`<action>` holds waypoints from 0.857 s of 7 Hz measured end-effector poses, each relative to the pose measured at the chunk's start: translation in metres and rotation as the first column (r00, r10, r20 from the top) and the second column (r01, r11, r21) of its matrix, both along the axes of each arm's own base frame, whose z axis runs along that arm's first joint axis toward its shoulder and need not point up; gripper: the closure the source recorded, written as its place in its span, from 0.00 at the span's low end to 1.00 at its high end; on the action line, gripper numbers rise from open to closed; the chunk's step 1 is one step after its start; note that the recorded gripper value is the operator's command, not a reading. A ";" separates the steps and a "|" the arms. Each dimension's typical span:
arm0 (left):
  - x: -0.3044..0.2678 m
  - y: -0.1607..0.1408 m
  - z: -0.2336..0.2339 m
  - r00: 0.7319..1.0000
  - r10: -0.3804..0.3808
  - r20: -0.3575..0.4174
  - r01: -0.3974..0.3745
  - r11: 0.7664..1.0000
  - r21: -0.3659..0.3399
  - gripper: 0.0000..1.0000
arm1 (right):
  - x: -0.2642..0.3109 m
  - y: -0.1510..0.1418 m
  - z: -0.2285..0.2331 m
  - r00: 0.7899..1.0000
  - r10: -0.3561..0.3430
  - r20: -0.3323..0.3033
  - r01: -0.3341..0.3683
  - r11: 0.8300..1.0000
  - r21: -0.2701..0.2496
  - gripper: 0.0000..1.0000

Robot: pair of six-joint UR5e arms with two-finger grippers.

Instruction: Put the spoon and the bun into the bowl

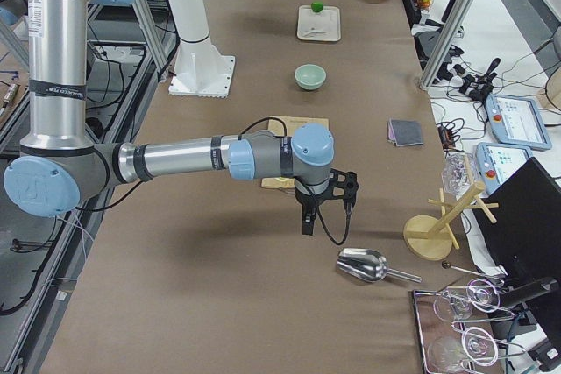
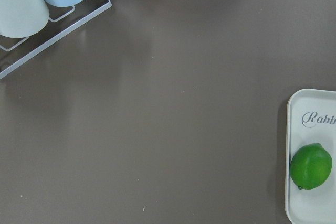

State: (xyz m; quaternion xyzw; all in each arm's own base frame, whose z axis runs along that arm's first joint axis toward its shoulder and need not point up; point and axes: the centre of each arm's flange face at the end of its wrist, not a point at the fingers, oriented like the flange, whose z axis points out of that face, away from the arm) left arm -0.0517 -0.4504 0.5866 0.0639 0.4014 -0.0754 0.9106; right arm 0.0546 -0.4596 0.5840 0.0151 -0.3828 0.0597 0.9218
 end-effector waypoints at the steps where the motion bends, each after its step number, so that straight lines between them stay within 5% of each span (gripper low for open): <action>1: 0.000 0.000 0.000 1.000 0.000 0.000 0.000 1.000 0.001 0.02 | 0.000 0.001 -0.002 1.000 -0.001 0.001 0.001 1.000 0.003 0.00; 6: 0.000 0.003 -0.001 1.000 0.001 0.000 -0.001 1.000 0.004 0.02 | 0.000 0.003 -0.004 1.000 -0.001 0.002 0.001 1.000 0.006 0.00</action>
